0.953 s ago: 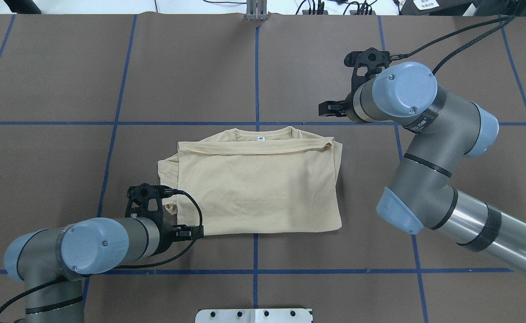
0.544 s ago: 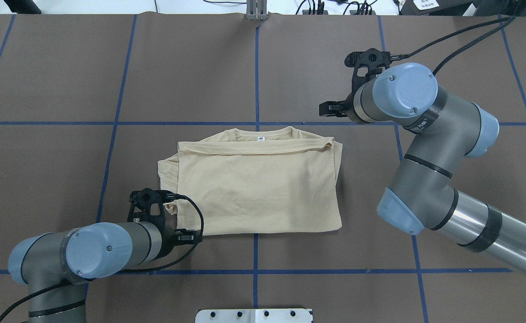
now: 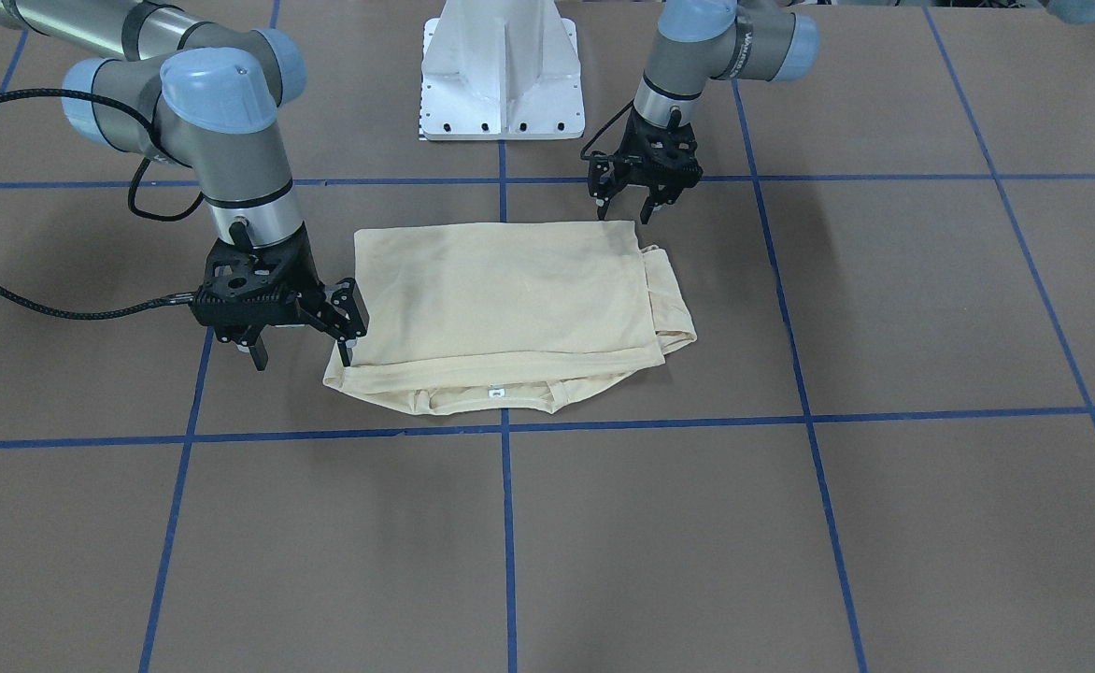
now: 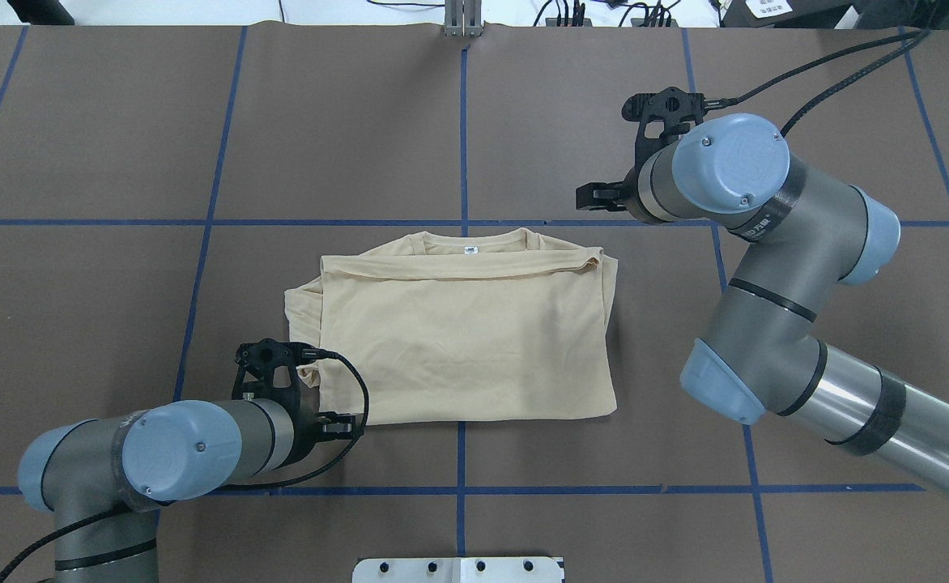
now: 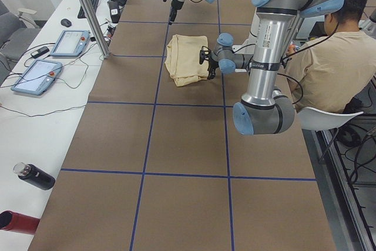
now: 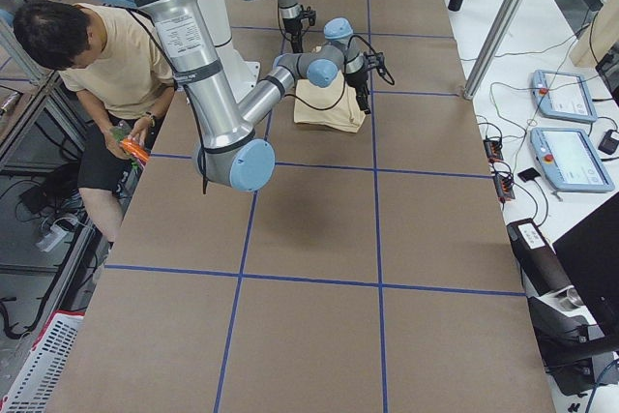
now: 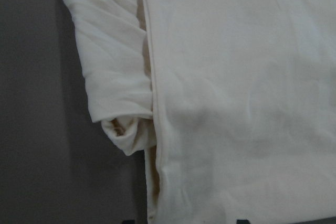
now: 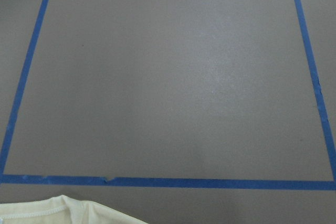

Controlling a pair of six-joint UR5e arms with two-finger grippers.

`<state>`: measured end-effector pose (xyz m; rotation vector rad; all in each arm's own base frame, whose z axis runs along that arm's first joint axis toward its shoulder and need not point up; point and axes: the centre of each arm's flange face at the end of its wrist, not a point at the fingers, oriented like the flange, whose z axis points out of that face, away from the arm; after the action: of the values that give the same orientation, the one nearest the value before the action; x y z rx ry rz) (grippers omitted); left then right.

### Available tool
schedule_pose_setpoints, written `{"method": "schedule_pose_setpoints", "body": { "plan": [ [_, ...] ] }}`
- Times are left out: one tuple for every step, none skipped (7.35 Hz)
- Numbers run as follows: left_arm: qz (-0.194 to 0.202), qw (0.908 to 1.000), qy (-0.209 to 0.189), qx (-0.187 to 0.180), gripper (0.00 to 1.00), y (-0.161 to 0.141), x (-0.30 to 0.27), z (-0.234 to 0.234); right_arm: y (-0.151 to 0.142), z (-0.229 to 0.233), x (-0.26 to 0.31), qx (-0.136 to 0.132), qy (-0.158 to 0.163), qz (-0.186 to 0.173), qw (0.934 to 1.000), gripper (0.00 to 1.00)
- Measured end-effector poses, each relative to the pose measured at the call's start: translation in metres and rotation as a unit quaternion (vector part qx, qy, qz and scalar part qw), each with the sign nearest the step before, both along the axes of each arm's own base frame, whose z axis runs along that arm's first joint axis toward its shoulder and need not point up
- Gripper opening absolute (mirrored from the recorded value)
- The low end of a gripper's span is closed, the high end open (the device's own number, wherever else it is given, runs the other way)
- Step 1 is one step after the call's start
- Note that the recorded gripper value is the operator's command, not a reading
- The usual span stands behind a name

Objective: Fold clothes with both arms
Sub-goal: 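Lower the left gripper to the folded shirt's near side and grasp it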

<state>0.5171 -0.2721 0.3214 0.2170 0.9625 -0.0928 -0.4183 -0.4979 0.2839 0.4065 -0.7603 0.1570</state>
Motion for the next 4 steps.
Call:
{"method": "schedule_pose_setpoints", "body": {
  "plan": [
    [-0.002,1.0,-0.001,0.0,0.67,-0.0023,-0.0008,0.0005,0.0001,0.0003,0.0001,0.0,0.0,0.0,1.0,1.0],
    [-0.003,1.0,-0.002,0.001,0.64,-0.0037,-0.0009,0.0015,0.0001,0.0005,0.0001,0.0,0.0,0.0,1.0,1.0],
    [-0.003,1.0,-0.003,0.0,0.57,-0.0041,-0.0003,0.0027,0.0001,0.001,0.0001,-0.001,0.0,0.0,1.0,1.0],
    [-0.004,1.0,-0.004,-0.001,0.54,-0.0044,0.0,0.0036,0.0001,0.0013,0.0001,-0.001,0.001,0.0,1.0,1.0]
  ]
}}
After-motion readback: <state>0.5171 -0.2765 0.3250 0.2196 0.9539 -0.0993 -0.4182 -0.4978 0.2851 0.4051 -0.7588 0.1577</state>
